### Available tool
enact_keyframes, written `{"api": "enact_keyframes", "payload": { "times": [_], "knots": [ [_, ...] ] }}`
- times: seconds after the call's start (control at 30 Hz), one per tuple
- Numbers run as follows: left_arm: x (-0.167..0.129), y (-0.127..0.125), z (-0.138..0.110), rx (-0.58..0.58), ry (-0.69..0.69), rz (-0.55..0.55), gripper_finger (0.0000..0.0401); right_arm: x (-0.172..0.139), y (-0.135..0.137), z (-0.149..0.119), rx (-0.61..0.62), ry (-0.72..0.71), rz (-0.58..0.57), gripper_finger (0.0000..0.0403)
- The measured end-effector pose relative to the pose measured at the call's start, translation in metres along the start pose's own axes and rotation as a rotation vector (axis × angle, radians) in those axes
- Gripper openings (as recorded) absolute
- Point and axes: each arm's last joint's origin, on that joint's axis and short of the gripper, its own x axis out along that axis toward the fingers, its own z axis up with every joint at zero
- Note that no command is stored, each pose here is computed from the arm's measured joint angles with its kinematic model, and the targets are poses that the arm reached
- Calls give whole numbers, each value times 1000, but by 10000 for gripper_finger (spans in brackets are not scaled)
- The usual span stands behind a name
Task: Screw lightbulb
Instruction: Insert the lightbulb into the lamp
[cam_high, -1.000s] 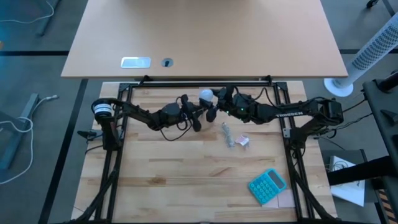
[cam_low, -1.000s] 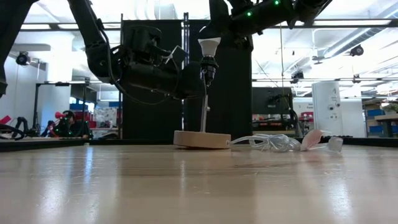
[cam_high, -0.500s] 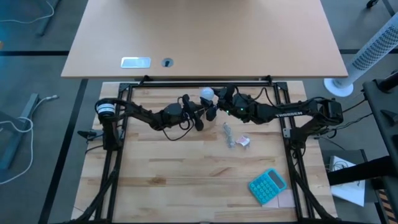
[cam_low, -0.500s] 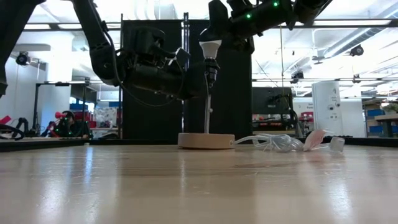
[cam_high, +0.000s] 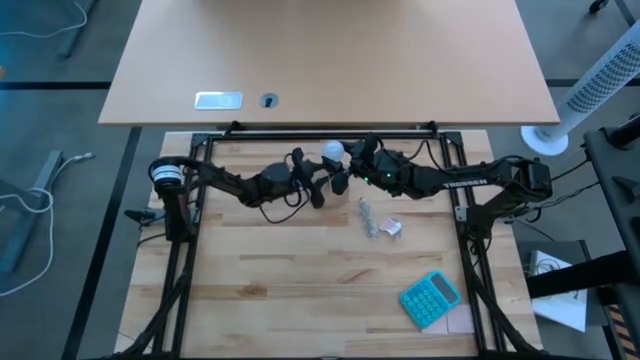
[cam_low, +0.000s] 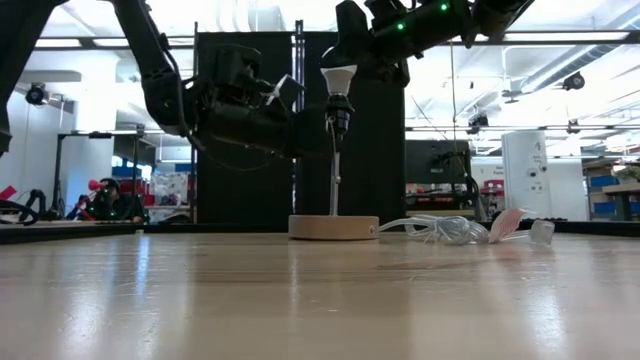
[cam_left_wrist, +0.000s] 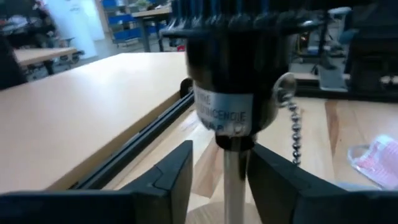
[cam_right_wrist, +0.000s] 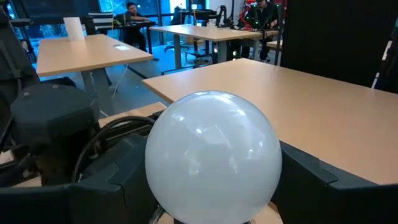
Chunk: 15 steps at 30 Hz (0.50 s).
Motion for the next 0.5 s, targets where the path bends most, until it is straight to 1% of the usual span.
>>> {"api": "enact_keyframes", "payload": {
  "times": [0.1,0.3,0.4,0.5],
  "knots": [
    [-9,0,4,32,-3,-73,173,0,0,0,-2,1,4,243],
    [-34,9,15,69,50,-208,225,0,1,0,-9,2,22,244],
    [-41,23,22,47,77,-282,247,0,1,0,-6,3,28,245],
    [-40,42,25,-1,95,-344,267,0,1,0,-7,3,29,242]
  ]
}}
